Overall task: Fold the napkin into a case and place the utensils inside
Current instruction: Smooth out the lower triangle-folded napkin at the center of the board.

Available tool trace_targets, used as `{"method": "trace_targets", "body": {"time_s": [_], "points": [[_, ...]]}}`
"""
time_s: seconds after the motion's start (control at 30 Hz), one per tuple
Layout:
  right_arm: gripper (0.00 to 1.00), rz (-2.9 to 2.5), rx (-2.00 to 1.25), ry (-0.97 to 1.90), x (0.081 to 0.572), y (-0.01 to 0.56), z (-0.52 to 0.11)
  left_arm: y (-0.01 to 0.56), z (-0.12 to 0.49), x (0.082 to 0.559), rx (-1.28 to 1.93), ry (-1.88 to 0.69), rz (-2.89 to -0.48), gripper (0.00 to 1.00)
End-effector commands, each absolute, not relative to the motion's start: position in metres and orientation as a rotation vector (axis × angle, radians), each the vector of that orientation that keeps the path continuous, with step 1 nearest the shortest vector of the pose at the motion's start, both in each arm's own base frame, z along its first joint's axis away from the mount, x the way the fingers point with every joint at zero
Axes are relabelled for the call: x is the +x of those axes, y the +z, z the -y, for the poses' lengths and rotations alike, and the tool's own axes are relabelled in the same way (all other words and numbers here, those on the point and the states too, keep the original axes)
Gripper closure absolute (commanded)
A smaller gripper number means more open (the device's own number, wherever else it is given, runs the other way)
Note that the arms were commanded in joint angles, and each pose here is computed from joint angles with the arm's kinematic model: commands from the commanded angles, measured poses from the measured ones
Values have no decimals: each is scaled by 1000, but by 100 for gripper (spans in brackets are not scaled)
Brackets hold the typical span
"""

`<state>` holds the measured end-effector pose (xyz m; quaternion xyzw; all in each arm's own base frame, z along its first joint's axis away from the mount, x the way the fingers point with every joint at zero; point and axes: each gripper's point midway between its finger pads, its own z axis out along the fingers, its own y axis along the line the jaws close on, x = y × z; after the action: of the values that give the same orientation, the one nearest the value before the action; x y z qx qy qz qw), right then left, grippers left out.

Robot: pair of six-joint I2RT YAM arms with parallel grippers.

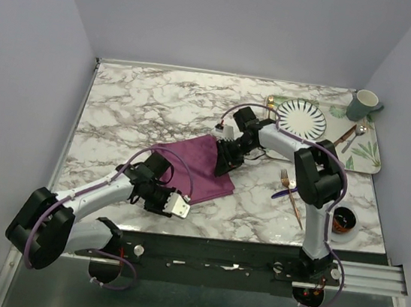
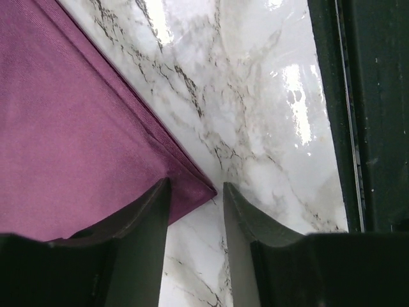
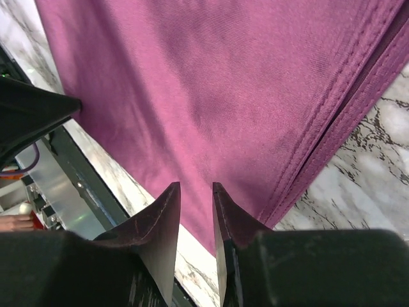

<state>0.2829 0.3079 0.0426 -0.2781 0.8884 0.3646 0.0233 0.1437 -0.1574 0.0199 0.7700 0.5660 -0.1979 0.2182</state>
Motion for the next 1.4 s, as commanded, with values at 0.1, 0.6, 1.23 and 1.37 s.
{"method": "trace_targets", "body": {"time_s": [0.1, 0.6, 1.23, 1.37], "points": [[66, -2790, -896, 1069, 280, 22, -301, 20, 161, 158, 2111, -462, -1555, 81], [67, -2787, -931, 1028, 282, 17, -297, 80, 186, 193, 1953, -479, -1567, 100], [67, -2788, -944, 1026, 283, 16, -297, 103, 187, 213, 1918, -508, -1565, 100], [67, -2788, -945, 1028, 283, 17, -297, 101, 185, 208, 1941, -526, -1563, 100]]}}
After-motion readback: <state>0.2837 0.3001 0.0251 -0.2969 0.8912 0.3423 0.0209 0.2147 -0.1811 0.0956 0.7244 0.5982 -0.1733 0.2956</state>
